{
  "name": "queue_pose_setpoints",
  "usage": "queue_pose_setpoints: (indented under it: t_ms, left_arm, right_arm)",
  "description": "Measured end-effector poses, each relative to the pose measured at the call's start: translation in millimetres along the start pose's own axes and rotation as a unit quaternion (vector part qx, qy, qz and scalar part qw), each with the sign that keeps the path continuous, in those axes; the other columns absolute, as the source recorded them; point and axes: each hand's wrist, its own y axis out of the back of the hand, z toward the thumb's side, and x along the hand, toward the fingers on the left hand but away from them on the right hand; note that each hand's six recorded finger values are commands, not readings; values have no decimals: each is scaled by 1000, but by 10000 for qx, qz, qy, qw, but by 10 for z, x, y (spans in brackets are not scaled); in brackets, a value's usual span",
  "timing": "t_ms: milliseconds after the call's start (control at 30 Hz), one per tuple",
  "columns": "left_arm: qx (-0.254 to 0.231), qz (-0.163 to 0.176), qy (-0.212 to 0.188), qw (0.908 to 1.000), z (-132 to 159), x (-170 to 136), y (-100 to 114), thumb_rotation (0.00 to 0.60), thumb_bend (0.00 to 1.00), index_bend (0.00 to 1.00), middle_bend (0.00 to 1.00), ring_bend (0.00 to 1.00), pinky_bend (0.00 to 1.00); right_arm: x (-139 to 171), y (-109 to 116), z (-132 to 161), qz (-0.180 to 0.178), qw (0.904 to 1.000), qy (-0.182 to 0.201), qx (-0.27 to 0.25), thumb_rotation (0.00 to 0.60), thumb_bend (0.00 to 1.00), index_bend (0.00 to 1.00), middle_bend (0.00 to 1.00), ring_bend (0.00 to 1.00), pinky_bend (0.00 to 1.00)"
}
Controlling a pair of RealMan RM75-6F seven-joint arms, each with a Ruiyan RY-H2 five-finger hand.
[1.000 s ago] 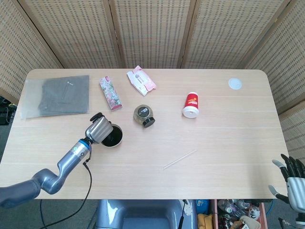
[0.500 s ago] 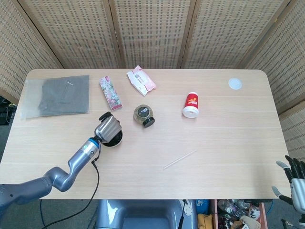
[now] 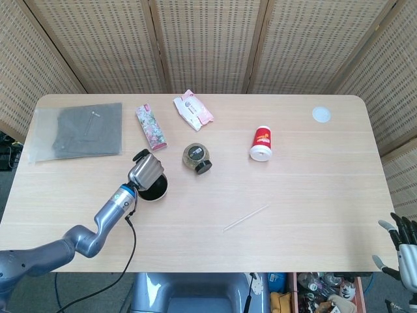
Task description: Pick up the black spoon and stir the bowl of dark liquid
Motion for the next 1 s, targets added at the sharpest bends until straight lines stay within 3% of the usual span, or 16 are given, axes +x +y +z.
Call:
queue_pose_setpoints:
  t_ms: [267, 567, 1000]
  left_arm:
    - [-110, -126, -20, 9999, -62, -150, -158, 600, 399, 755, 812, 692, 707]
    - [-324, 30, -218, 9992, 3, -316, -79, 600, 400, 755, 812, 692, 707]
    - [-259, 102, -137, 9995, 35, -91, 71, 600, 400, 755, 812, 692, 707]
  right_arm:
    - [10, 13, 26, -22, 10000, 35, 14, 600, 357, 243, 153, 0, 0]
    - [11, 12, 20, -22, 10000, 30, 3, 600, 357, 243, 153, 0, 0]
    - [25, 18, -22, -21, 10000, -48, 20, 600, 357, 243, 153, 0, 0]
